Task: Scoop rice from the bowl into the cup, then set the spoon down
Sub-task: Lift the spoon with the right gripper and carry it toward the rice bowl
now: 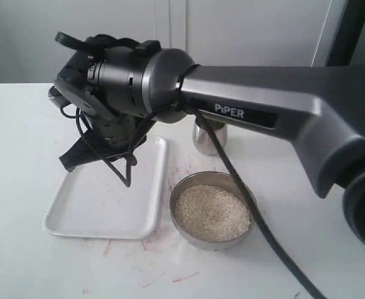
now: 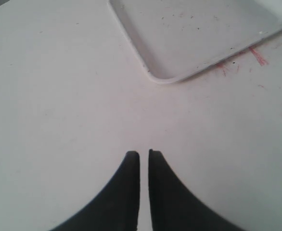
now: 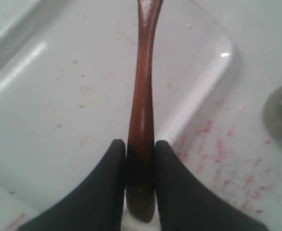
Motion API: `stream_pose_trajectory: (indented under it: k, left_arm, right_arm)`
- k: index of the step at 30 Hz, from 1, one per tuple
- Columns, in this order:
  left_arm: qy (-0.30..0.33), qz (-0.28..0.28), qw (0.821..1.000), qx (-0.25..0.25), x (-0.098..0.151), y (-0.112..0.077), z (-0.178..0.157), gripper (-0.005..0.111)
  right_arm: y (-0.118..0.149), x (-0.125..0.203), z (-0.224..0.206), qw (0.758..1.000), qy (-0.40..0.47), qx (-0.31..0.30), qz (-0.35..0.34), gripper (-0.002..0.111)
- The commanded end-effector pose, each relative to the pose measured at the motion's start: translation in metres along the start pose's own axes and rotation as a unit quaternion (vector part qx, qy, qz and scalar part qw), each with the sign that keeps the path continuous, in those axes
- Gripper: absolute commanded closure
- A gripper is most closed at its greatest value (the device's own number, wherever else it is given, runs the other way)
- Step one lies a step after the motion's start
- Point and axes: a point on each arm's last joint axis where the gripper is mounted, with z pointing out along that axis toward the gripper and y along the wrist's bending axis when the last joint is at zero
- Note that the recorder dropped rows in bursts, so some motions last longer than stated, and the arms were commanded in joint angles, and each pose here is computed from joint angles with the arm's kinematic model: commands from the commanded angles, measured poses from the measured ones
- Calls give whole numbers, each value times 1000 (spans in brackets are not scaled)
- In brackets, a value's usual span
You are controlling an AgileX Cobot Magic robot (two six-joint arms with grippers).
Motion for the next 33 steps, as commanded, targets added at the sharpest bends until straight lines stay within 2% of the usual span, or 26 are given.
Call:
stream_pose_trajectory:
  k: [1,4,8,20,33]
  left_arm:
    - [19,-2,1000,7,6,-2,1,92]
    - [19,-2,1000,7,6,-2,1,92]
    - [19,-2,1000,7,6,-2,1,92]
    - [19,-2,1000,7,6,-2,1,92]
    - [19,-2,1000,7,6,-2,1,92]
  right_arm:
    - [-21,1,-28,996,17,58,-60,108]
    - [-32,4,-41,991,42,86,-98,108]
    - [-38,2,-59,988,28,83,-128,108]
    - [-64,3,-135,989,-43,60,-126,108]
    - [-94,47,-188,984,-63,61,-153,108]
